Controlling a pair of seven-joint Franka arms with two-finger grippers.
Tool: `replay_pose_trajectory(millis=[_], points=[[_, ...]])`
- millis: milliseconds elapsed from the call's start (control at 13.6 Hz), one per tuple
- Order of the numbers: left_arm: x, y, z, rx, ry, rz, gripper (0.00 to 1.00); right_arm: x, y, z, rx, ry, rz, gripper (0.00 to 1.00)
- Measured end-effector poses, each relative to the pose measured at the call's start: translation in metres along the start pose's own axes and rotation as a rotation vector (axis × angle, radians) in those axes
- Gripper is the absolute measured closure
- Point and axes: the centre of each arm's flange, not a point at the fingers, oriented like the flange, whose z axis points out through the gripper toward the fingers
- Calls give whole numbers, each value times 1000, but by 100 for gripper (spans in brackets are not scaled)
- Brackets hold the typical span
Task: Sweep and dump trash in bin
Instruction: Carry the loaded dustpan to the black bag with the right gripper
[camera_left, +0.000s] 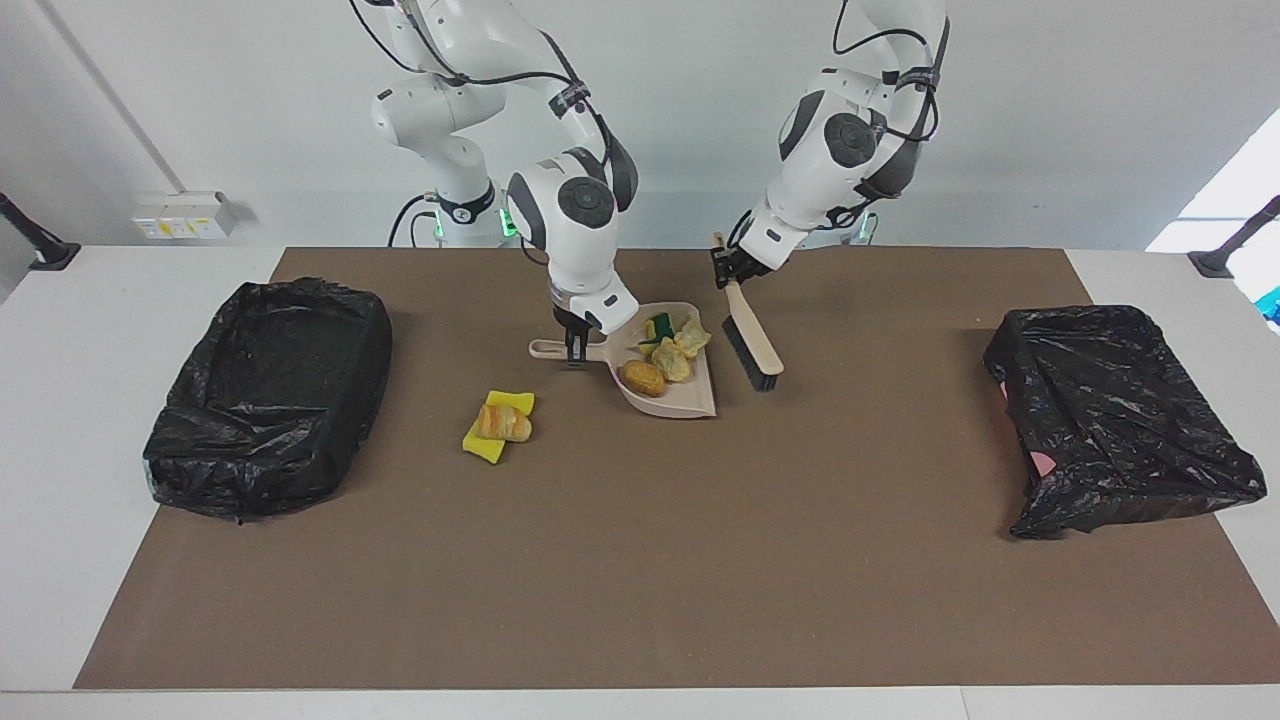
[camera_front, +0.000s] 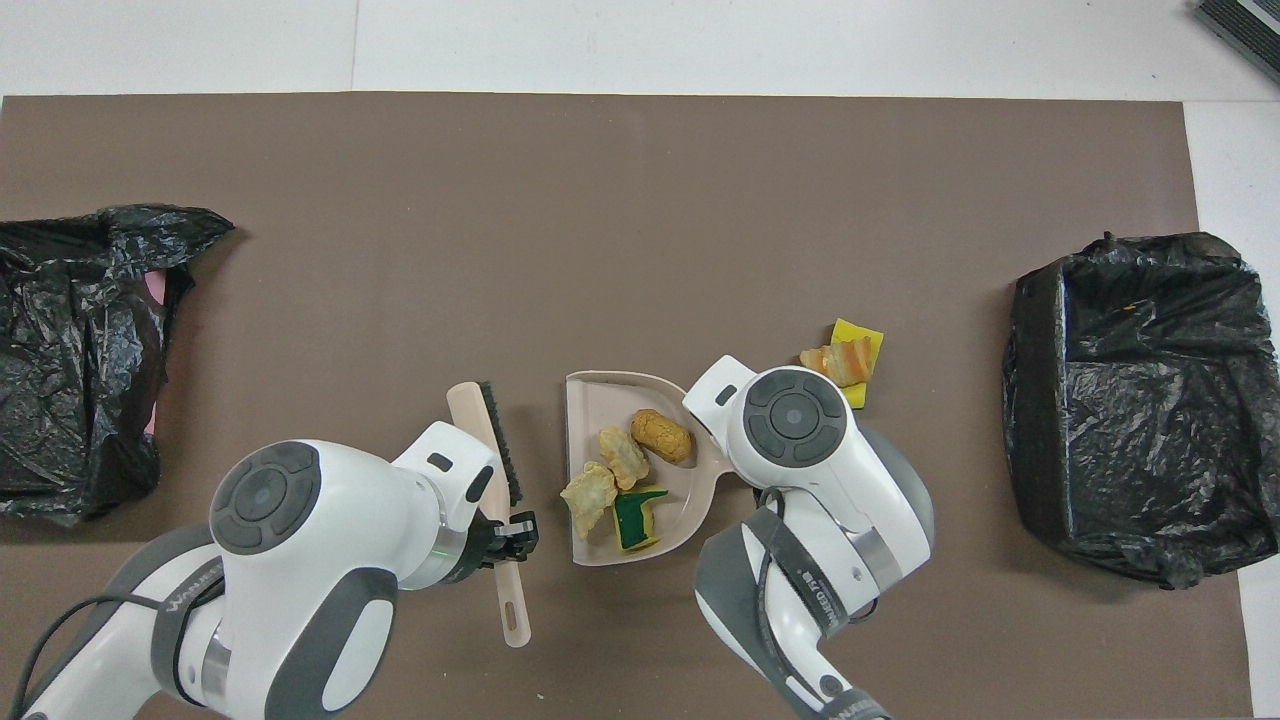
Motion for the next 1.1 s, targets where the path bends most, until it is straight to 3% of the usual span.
replay_pose_trajectory(millis=[294, 441, 808, 1101], points=[[-3, -11, 4, 66, -17, -1, 74, -36, 19, -23, -2, 9, 68, 68], [-19, 1, 14, 88, -26, 19, 74, -77, 28, -60, 1, 14, 91, 68], [-92, 52, 59, 130, -8, 67, 74, -244, 30, -149, -25, 49, 244, 68], [-119, 56, 98, 161, -4, 101, 74, -409, 6, -158, -16, 65, 408, 68]])
